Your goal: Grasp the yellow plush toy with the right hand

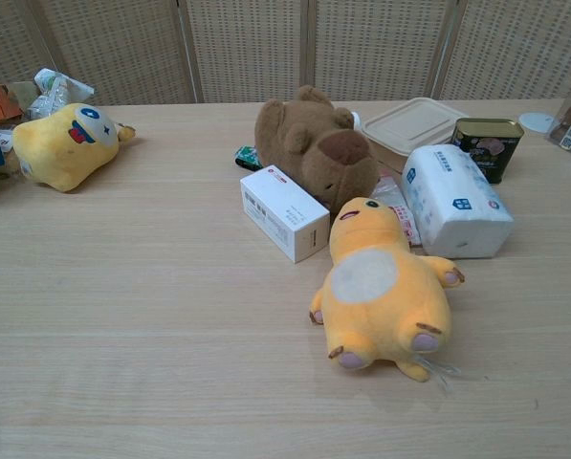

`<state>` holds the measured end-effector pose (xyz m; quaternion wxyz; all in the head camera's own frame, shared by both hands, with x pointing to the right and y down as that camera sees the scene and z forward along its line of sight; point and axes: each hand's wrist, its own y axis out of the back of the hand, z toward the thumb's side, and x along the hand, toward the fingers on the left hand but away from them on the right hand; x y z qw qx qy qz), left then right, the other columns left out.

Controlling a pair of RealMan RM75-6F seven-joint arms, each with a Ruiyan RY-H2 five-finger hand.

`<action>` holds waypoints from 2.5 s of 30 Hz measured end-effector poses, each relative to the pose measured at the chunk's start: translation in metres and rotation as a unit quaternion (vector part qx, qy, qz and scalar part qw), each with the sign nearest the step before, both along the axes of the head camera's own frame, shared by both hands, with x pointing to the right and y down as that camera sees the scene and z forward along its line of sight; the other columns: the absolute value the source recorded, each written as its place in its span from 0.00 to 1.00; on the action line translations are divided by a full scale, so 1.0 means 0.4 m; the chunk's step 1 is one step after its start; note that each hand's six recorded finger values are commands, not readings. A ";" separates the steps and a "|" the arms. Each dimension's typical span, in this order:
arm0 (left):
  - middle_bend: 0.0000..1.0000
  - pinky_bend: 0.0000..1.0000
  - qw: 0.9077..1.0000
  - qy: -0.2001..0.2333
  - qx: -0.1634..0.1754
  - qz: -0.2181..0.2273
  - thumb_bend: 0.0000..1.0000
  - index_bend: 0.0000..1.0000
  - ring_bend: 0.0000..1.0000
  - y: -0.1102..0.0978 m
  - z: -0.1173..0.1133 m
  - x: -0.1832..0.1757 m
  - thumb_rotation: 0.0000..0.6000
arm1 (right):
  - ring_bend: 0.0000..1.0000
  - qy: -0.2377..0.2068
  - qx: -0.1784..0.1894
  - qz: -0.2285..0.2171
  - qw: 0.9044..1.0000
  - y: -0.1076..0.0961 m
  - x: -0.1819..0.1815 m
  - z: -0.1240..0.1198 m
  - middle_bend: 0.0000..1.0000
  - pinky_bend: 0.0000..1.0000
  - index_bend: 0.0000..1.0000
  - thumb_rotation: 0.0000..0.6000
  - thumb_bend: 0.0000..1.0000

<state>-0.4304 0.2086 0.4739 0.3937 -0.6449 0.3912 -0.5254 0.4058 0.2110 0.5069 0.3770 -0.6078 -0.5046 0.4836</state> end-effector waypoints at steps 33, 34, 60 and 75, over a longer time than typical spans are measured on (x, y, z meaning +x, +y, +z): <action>0.00 0.00 1.000 -0.016 0.001 -0.021 0.00 0.00 0.00 -0.021 0.028 -0.024 1.00 | 0.00 0.090 -0.110 -0.466 0.874 -0.083 -0.164 0.253 0.00 0.00 0.01 1.00 0.00; 0.00 0.00 1.000 -0.018 0.001 -0.022 0.00 0.00 0.00 -0.022 0.032 -0.025 1.00 | 0.00 0.092 -0.112 -0.476 0.867 -0.083 -0.172 0.261 0.00 0.00 0.01 1.00 0.00; 0.00 0.00 0.997 -0.053 -0.017 -0.047 0.00 0.00 0.00 -0.036 0.092 -0.064 1.00 | 0.00 0.095 -0.087 -0.671 0.730 -0.052 -0.547 0.387 0.00 0.00 0.00 1.00 0.00; 0.00 0.00 0.998 -0.047 -0.017 -0.049 0.00 0.00 0.00 -0.039 0.088 -0.067 1.00 | 0.00 0.118 -0.102 -0.703 0.694 0.003 -0.618 0.441 0.04 0.00 0.20 1.00 0.05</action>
